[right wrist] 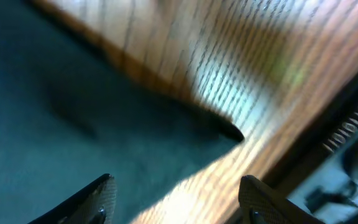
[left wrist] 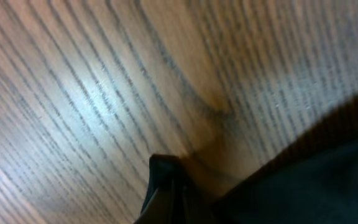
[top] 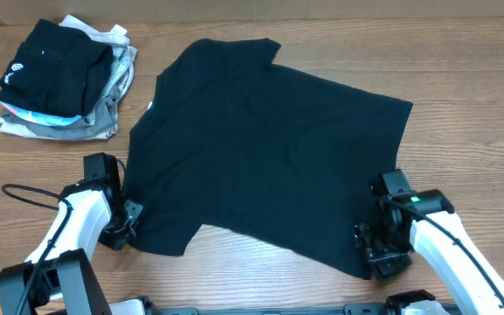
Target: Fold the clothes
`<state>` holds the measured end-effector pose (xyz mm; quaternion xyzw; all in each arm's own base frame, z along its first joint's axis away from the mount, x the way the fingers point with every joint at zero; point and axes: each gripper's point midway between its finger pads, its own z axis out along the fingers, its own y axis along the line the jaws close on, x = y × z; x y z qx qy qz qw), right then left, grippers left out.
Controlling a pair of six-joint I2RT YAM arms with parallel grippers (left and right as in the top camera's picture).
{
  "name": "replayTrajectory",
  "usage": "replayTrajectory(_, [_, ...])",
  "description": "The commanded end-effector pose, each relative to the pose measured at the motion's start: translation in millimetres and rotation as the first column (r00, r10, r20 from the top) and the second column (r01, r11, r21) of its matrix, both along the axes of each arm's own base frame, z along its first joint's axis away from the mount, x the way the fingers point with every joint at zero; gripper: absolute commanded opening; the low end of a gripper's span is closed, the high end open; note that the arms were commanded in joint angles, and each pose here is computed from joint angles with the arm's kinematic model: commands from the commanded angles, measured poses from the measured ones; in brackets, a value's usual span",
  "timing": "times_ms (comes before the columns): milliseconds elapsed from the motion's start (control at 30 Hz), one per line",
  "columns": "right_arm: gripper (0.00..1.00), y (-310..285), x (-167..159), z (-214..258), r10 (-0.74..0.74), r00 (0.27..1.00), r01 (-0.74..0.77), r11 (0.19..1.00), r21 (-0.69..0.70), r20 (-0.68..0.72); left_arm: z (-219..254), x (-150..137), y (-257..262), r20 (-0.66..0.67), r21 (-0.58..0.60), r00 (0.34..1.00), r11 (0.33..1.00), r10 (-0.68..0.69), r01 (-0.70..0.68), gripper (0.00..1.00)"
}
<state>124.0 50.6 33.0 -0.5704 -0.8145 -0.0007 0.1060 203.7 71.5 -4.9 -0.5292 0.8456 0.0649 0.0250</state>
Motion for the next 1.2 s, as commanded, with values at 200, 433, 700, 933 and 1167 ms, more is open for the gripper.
replayTrajectory(200, [0.64, 3.2, -21.0, -21.4, -0.058, 0.997, 0.059, 0.998, 0.017, -0.046, -10.9, 0.0, -5.7, 0.009, -0.034, 1.000, 0.999, 0.009, -0.008, 0.05])
replayTrajectory(433, [0.64, 1.3, -30.1, -20.8, -0.058, 0.995, 0.059, 0.998, 0.008, -0.082, -10.9, 0.0, -5.7, 0.009, -0.034, 1.000, 0.999, 0.009, -0.008, 0.06])
replayTrajectory(700, [0.65, 1.6, -25.7, -27.3, -0.057, 0.997, 0.058, 0.998, 0.012, -0.052, -10.9, -0.1, -5.7, 0.009, -0.034, 1.000, 0.999, 0.009, -0.008, 0.06])
replayTrajectory(933, [0.59, 1.0, -32.3, -39.4, -0.050, 0.997, 0.051, 0.999, 0.018, -0.052, -10.8, 0.8, -5.4, 0.013, -0.032, 1.000, 0.999, 0.009, -0.008, 0.06])
replayTrajectory(1167, [0.18, -0.7, -27.6, -40.6, 0.002, 1.000, -0.002, 1.000, 0.018, -0.024, -10.8, 0.9, -4.9, 0.013, -0.030, 1.000, 1.000, 0.009, -0.008, 0.05])
